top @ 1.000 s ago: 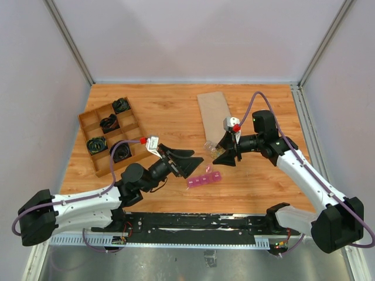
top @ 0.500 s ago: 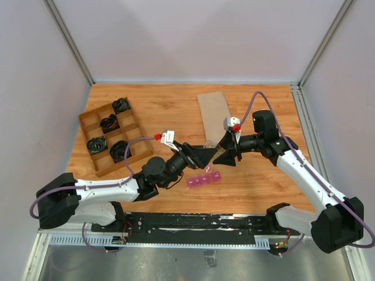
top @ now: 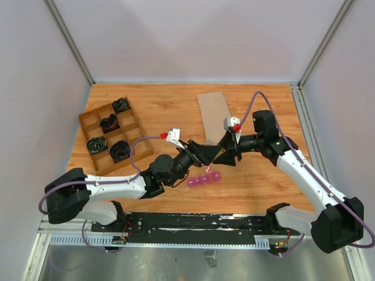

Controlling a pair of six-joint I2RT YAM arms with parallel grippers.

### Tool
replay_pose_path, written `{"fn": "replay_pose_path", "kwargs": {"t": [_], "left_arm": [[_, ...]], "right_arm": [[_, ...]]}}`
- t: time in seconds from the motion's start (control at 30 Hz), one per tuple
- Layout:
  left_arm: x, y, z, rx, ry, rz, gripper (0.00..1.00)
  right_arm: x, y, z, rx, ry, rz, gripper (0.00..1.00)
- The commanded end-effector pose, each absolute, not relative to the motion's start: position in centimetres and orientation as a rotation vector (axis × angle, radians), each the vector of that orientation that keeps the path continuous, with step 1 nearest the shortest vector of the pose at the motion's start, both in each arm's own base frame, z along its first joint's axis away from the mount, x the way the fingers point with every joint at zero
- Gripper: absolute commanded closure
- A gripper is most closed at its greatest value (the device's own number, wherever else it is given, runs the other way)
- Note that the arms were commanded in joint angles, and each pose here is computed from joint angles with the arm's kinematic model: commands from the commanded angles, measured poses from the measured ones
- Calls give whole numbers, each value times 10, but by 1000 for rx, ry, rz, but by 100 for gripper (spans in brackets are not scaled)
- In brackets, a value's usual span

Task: Sort the pills into containers
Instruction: Place the pill bottle at the center of the board.

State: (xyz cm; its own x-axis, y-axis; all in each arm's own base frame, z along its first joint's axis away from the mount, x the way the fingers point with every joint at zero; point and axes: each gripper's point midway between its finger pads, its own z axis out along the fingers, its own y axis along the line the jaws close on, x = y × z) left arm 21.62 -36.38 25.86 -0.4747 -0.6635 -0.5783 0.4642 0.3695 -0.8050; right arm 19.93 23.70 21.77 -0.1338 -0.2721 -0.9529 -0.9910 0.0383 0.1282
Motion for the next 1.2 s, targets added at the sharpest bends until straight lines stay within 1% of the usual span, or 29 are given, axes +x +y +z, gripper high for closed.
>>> {"fn": "replay_pose_path", "kwargs": {"t": [0.0, 0.13, 0.2, 0.27, 0.3, 0.33, 0.4, 0.43, 0.5, 0.53, 0.57, 0.6, 0.63, 0.67, 0.7, 0.83, 1.0, 1.07, 1.17], "left_arm": [[217, -371, 272, -216, 1541, -1370, 21], [216, -375, 271, -209, 1547, -1377, 25], [215, -377, 271, -201, 1549, -1379, 35], [215, -378, 271, -197, 1549, -1378, 48], [215, -378, 270, -194, 1550, -1376, 51], [215, -378, 270, -191, 1551, -1375, 58], [214, -377, 269, -184, 1553, -1373, 69], [214, -377, 269, -180, 1551, -1370, 74], [213, -375, 269, -169, 1549, -1361, 81], [214, -374, 269, -165, 1550, -1352, 82], [214, -372, 267, -159, 1554, -1335, 83], [215, -370, 266, -151, 1556, -1315, 85], [216, -368, 265, -141, 1558, -1291, 86], [217, -365, 262, -128, 1565, -1260, 87], [218, -362, 259, -116, 1571, -1229, 87], [221, -342, 250, -21, 1576, -1071, 88], [220, -318, 227, 250, 1572, -854, 87], [220, -311, 212, 387, 1577, -807, 87], [227, -294, 190, 493, 1612, -760, 88]], "right_arm": [[198, 235, 224, -1325, 1487, 1147, 92], [198, 235, 223, -1325, 1490, 1148, 91], [198, 235, 223, -1326, 1490, 1145, 91], [198, 235, 223, -1329, 1486, 1140, 91], [198, 235, 223, -1330, 1484, 1137, 91], [198, 235, 222, -1331, 1484, 1134, 91], [198, 235, 222, -1333, 1481, 1132, 86], [198, 234, 222, -1334, 1481, 1131, 81], [198, 234, 222, -1337, 1477, 1126, 63], [197, 234, 222, -1340, 1476, 1129, 51], [196, 234, 221, -1346, 1472, 1135, 34], [194, 234, 221, -1353, 1468, 1140, 22], [193, 233, 220, -1364, 1467, 1140, 10], [193, 233, 220, -1376, 1461, 1130, 3], [192, 232, 220, -1386, 1462, 1122, 1], [188, 228, 221, -1437, 1432, 1082, 1], [191, 222, 222, -1455, 1424, 1009, 1], [194, 220, 222, -1450, 1433, 983, 1], [197, 218, 222, -1442, 1442, 968, 1]]}}
